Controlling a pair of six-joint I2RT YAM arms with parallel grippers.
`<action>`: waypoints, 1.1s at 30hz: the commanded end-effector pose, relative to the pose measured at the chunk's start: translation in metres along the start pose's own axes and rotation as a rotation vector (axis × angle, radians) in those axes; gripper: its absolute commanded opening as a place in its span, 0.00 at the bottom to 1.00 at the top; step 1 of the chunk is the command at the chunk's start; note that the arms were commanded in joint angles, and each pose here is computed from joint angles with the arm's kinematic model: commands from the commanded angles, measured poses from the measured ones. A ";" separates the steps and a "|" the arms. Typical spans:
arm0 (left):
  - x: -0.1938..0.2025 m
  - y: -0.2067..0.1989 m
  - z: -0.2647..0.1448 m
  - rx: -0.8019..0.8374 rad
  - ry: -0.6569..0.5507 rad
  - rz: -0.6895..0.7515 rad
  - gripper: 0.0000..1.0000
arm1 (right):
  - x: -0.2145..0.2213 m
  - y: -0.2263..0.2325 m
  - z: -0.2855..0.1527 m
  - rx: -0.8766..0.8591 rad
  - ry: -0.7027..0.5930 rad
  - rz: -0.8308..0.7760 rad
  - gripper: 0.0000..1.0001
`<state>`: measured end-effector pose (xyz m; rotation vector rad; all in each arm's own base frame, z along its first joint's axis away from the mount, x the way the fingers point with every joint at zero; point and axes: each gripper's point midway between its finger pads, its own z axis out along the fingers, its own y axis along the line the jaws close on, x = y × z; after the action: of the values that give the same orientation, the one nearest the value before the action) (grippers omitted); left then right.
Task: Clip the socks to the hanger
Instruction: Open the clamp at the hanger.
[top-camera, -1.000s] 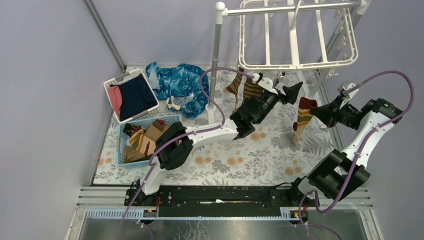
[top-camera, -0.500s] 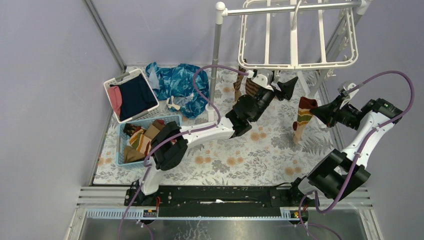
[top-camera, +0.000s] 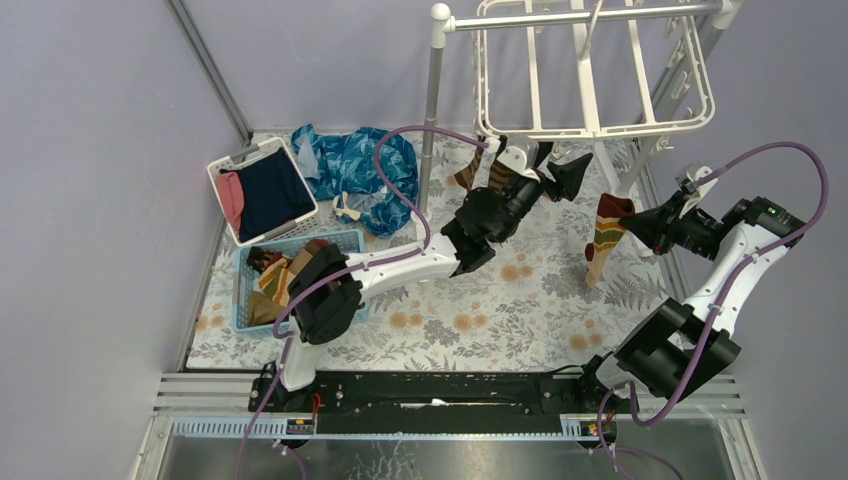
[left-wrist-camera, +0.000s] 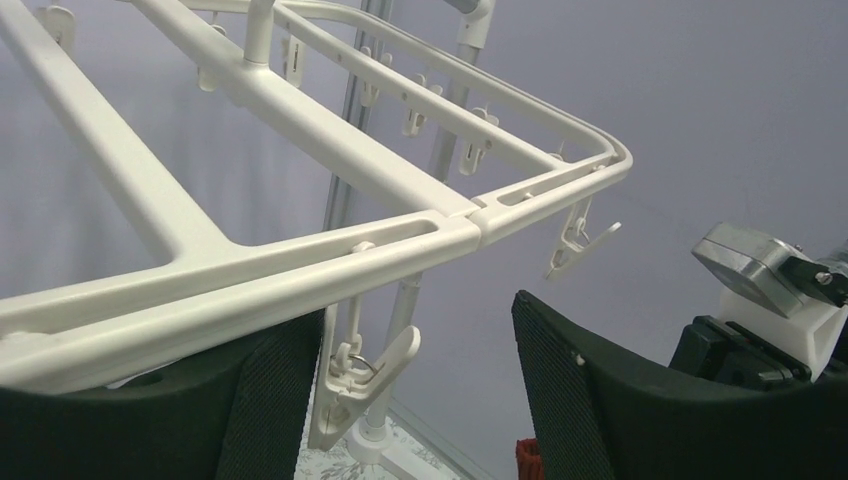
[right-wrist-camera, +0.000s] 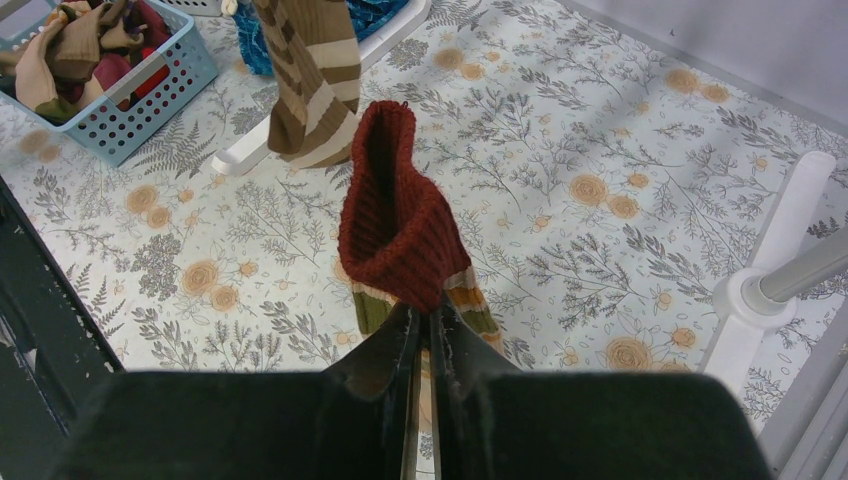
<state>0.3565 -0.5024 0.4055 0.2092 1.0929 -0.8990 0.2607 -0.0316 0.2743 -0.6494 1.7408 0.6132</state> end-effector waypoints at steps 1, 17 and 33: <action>-0.012 0.002 0.000 0.008 -0.008 -0.004 0.73 | -0.005 0.003 0.001 -0.004 -0.032 0.001 0.08; -0.023 -0.003 0.000 0.027 -0.012 -0.027 0.67 | -0.004 0.003 0.000 -0.004 -0.027 0.000 0.08; -0.032 -0.005 0.004 0.041 0.002 -0.099 0.31 | -0.003 0.003 0.000 -0.004 -0.024 0.002 0.08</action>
<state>0.3536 -0.5022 0.4083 0.2218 1.1191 -0.9672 0.2607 -0.0316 0.2735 -0.6533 1.7394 0.6111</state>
